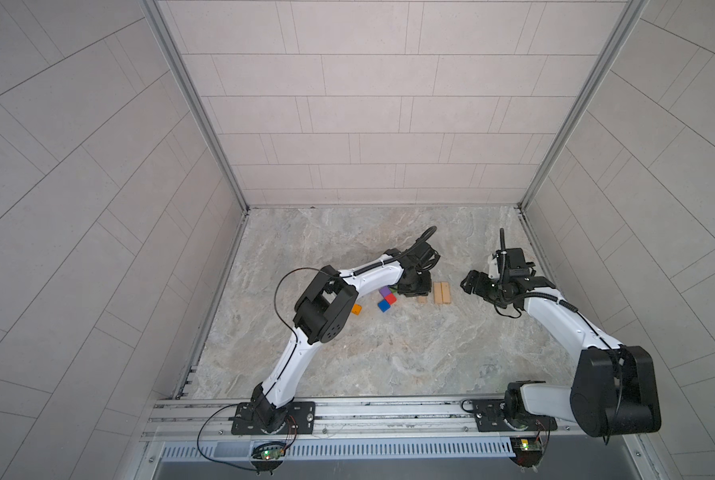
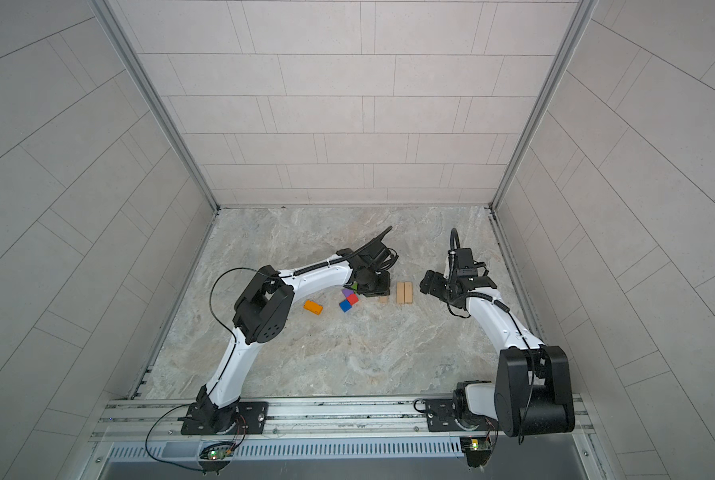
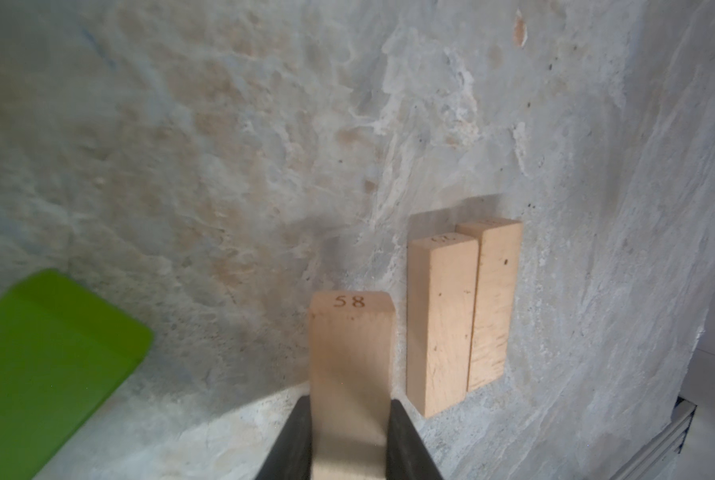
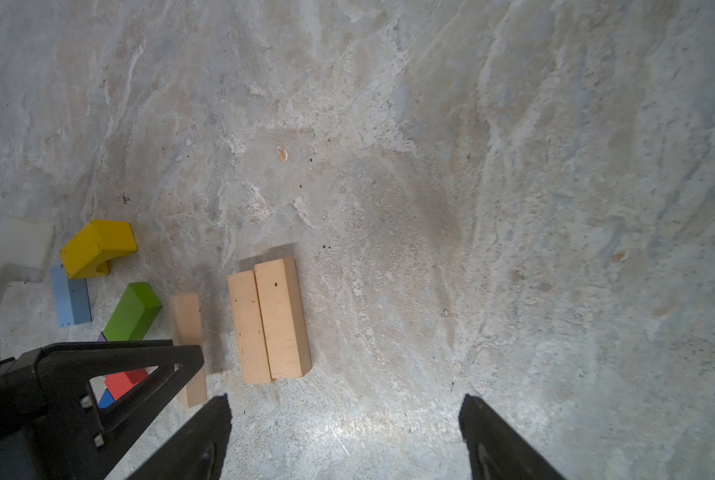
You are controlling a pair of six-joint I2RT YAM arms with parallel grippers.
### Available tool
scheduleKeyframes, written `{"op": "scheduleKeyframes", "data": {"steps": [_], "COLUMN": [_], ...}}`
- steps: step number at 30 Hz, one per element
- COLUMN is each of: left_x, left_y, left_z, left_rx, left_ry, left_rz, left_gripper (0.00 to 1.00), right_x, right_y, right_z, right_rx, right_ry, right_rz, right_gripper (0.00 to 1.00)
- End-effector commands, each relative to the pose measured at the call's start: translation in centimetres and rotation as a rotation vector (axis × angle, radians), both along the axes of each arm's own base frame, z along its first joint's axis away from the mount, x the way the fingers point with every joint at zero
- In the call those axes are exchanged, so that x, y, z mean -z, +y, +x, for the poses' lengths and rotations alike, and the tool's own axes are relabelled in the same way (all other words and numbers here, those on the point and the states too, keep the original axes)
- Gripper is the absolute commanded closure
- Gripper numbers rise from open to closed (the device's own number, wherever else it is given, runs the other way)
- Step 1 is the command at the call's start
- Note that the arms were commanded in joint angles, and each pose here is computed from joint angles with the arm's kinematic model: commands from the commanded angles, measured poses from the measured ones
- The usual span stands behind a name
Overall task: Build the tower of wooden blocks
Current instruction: 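Carry the beige block with the left gripper toward the two wood blocks, then lower the beige block beside the two wood blocks with the left gripper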
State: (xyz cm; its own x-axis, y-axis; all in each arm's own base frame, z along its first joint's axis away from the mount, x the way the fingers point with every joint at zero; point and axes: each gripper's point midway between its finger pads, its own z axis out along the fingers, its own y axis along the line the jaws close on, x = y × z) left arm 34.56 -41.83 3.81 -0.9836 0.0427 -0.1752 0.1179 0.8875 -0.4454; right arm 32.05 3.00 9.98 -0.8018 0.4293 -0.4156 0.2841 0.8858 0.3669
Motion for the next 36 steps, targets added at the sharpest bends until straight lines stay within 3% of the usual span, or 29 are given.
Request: {"op": "scheduleKeyframes", "data": {"steps": [1, 16, 36], "left_x": [-0.7, 0.6, 2.0], "left_y": [-1.0, -2.1, -1.8], "left_z": [0.8, 0.5, -0.4], "left_rx": [-0.053, -0.083, -0.08], "left_ry": [0.004, 0.033, 0.052], "left_rz": [-0.065, -0.133, -0.132], "left_gripper": [0.71, 0.7, 0.65], "right_x": [-0.1, 0.1, 0.6], "right_y": [0.0, 0.6, 0.7], "right_z": [0.1, -0.1, -0.3], "right_rx": [0.006, -0.016, -0.023], "right_ry": [0.002, 0.011, 0.028], "right_rz": [0.013, 0.046, 0.063], "right_gripper": [0.13, 0.14, 0.14]}}
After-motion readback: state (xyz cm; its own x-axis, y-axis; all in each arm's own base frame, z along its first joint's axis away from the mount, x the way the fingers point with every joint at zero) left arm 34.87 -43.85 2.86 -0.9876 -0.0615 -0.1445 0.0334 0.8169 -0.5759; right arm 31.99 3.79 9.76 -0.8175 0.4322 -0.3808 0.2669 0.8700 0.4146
